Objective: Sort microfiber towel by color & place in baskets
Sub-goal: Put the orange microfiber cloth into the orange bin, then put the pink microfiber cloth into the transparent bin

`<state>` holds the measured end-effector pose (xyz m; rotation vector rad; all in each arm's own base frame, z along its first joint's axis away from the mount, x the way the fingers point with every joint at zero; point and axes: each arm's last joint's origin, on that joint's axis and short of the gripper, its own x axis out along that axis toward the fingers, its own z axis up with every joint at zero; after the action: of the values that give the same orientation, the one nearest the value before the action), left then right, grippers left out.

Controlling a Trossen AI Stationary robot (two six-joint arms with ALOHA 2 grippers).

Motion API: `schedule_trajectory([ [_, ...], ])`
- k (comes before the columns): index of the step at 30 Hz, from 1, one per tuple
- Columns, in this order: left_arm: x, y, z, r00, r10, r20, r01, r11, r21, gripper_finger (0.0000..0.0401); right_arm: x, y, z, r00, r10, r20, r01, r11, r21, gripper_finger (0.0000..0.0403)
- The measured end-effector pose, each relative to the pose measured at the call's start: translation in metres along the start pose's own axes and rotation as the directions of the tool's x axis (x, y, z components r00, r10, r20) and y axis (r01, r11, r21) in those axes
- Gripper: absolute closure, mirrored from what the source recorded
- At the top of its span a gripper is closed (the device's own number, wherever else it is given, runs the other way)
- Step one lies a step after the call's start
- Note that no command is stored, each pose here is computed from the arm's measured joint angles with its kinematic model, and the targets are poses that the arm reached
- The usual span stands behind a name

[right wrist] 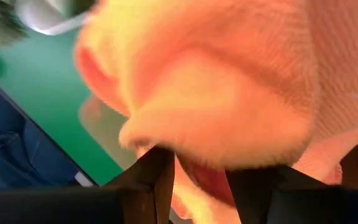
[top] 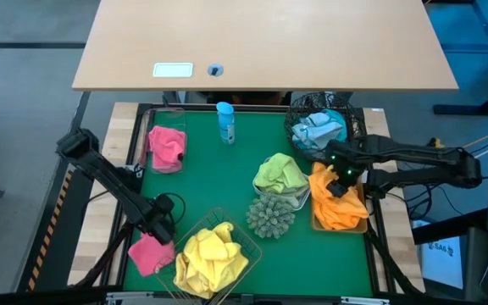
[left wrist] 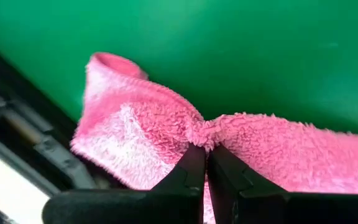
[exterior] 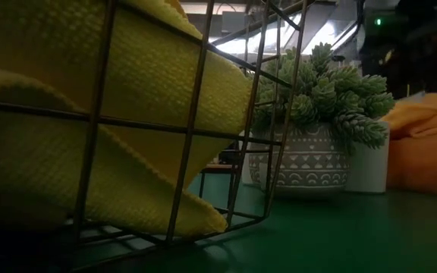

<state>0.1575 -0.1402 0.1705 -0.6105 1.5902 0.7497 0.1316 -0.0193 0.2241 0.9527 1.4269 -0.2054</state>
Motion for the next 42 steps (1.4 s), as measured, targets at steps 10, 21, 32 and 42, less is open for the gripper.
schedule_trajectory([
  [10, -0.038, 0.028, 0.0, 0.979, -0.178, 0.097, 0.184, 0.981, -0.058, 0.04, -0.04, 0.021, -0.004, 0.989, 0.076, 0.125, -0.067, 0.995, -0.077, 0.0269],
  [21, -0.066, 0.055, 0.003, 0.887, -0.368, 0.279, 0.396, 0.917, -0.05, 0.0401, -0.058, 0.024, -0.015, 0.992, 0.064, 0.11, -0.057, 0.996, -0.066, 0.0269],
  [32, -0.088, 0.073, 0.005, 0.775, -0.484, 0.406, 0.542, 0.84, -0.033, 0.0401, -0.066, 0.027, -0.018, 0.991, 0.044, 0.128, -0.037, 0.997, -0.063, 0.0269],
  [42, -0.157, 0.109, 0.015, 0.527, -0.447, 0.723, 0.631, 0.776, 0.02, 0.0401, -0.1, 0.049, -0.012, 0.928, 0.194, 0.317, -0.13, 0.969, -0.21, 0.0269],
])
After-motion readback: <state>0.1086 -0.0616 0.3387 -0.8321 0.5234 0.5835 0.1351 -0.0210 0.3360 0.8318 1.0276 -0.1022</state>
